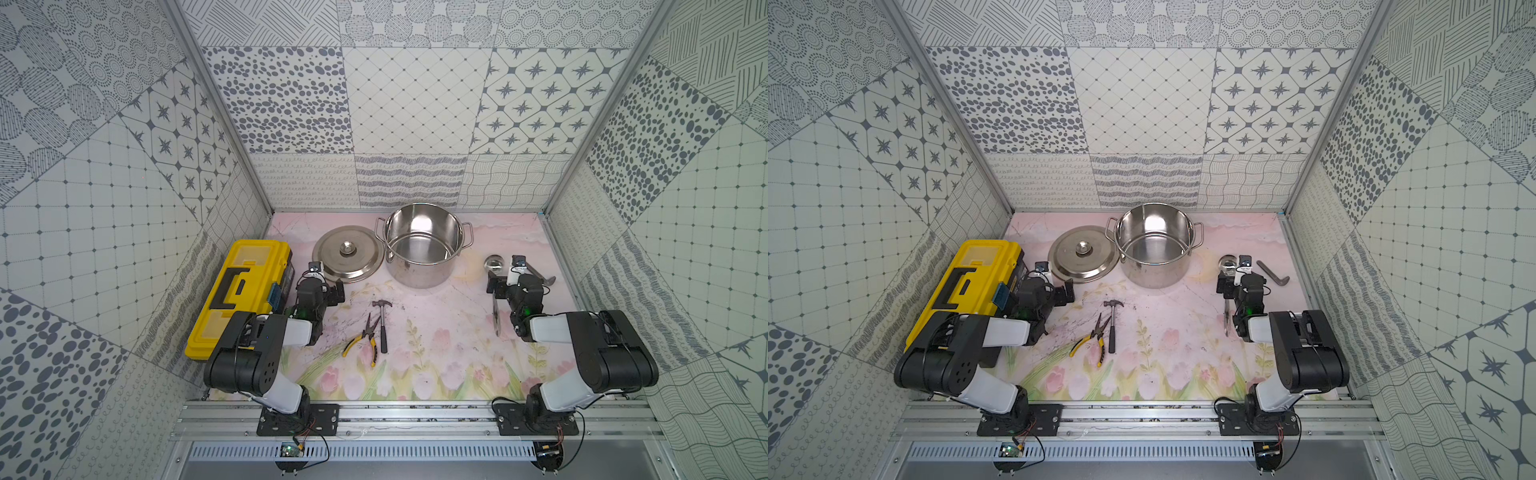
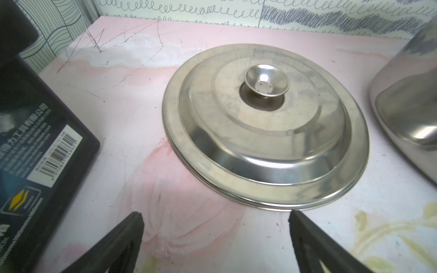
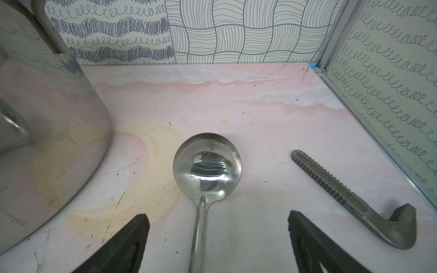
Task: Stir the soup with a spoon
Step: Reset both arms
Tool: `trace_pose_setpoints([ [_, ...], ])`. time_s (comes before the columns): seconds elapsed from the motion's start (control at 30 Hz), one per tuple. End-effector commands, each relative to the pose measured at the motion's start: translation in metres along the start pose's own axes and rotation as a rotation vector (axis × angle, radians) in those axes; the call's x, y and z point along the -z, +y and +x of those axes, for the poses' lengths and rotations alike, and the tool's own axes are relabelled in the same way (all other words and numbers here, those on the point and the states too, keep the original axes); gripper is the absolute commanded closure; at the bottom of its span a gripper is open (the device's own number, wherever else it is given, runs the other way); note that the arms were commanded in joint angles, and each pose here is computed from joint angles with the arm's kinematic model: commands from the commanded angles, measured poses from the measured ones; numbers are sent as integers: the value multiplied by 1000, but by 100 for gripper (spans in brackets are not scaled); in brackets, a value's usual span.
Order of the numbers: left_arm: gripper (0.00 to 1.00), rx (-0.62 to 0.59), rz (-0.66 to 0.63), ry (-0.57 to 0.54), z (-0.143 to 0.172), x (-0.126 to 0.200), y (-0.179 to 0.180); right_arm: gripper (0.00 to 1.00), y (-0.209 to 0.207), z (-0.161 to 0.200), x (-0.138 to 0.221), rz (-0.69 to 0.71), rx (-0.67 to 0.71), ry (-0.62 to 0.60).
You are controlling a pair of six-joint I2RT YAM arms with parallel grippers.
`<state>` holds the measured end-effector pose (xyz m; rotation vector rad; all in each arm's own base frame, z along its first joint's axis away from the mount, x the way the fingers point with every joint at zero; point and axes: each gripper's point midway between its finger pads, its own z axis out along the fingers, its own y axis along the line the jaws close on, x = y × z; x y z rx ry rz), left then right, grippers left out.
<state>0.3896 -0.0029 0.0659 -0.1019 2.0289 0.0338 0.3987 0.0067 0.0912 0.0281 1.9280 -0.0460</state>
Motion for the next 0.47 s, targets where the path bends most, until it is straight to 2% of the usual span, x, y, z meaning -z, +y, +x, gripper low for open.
trace_pose_setpoints([
  [0.0,1,4,22,-56,-15,0,-2,3,1,-17,0,-8,-14,-57],
  [0.43,1,4,21,-57,-16,-1,-1,3,1,-16,-1,-13,-15,-53],
])
